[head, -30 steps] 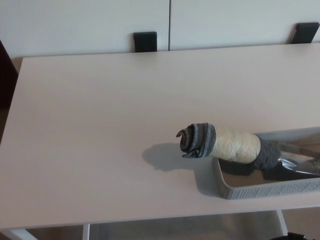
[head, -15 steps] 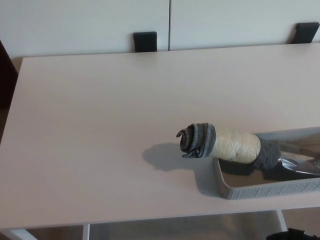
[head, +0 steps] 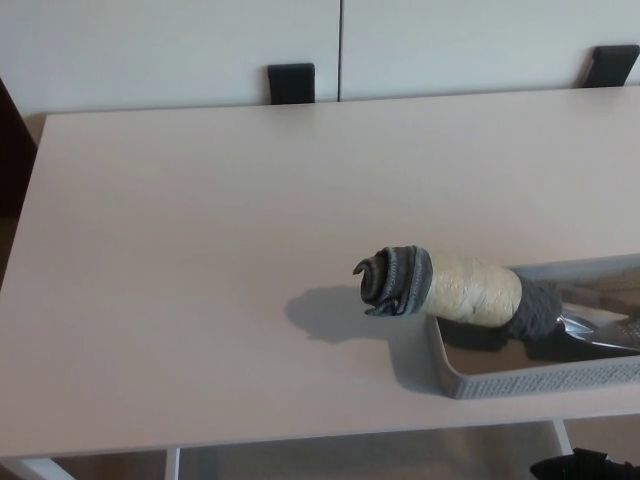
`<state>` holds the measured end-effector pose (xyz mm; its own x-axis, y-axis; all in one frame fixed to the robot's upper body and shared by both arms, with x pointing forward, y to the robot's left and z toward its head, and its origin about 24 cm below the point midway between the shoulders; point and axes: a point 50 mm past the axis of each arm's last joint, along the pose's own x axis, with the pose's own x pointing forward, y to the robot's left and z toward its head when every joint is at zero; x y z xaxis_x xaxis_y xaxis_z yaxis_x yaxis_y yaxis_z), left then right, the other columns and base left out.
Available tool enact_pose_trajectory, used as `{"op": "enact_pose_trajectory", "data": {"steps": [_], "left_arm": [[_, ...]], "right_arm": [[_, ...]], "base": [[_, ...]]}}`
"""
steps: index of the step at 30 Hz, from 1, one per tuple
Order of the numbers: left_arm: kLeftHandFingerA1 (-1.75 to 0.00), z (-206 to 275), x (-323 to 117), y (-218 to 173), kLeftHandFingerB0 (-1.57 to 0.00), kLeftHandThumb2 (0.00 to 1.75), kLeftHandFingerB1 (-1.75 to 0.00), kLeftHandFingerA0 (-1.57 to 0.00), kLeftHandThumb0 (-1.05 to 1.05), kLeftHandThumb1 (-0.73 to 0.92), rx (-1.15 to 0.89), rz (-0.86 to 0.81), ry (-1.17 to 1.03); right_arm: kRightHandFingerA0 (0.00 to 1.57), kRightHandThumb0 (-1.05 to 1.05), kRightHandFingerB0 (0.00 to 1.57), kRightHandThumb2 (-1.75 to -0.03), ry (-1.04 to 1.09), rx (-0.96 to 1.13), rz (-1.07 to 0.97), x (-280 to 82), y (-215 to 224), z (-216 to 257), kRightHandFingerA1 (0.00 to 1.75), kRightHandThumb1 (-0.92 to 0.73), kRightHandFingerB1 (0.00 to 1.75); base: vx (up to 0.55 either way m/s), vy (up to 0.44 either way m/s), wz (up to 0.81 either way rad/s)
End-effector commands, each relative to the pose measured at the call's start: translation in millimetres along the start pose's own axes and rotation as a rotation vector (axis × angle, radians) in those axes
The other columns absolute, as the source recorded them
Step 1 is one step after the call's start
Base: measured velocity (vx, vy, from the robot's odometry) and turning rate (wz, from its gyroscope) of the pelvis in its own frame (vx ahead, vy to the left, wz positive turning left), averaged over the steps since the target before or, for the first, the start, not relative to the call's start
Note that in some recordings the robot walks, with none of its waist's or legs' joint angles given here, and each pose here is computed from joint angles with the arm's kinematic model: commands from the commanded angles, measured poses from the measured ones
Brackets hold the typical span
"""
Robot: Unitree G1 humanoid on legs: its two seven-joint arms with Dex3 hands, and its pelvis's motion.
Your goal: The robot walks towards a desk on which a shovel is kept on the left hand side and a container is kept on the right hand side. The robot picks up the shovel using its left hand and places it in the container.
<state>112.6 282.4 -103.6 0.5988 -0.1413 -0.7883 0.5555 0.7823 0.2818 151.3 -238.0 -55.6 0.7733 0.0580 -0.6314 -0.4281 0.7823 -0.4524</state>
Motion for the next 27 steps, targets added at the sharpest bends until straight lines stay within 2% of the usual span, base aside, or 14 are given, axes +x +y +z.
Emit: {"op": "enact_pose_trajectory", "data": {"steps": [1,27], "left_arm": [[-0.37,0.0,-4.3,9.1,-0.22,0.67,-0.29,-0.2,-0.82,0.87,0.009,0.035,-0.017],[-0.32,4.1,-5.4,11.3,-0.21,0.68,-0.27,-0.18,-0.82,0.88,0.05,0.034,-0.02]], "right_arm": [[0.52,-0.41,0.45,-0.55,-0.022,-0.001,-0.013,0.3,-3.3,4.1,0.49,-0.53,0.44],[0.54,-0.43,0.45,-0.55,-0.042,-0.012,-0.013,1.3,-6.6,7.4,0.49,-0.53,0.44]], "base": [[0.0,0.0,0.0],[0.0,0.0,0.0]]}}
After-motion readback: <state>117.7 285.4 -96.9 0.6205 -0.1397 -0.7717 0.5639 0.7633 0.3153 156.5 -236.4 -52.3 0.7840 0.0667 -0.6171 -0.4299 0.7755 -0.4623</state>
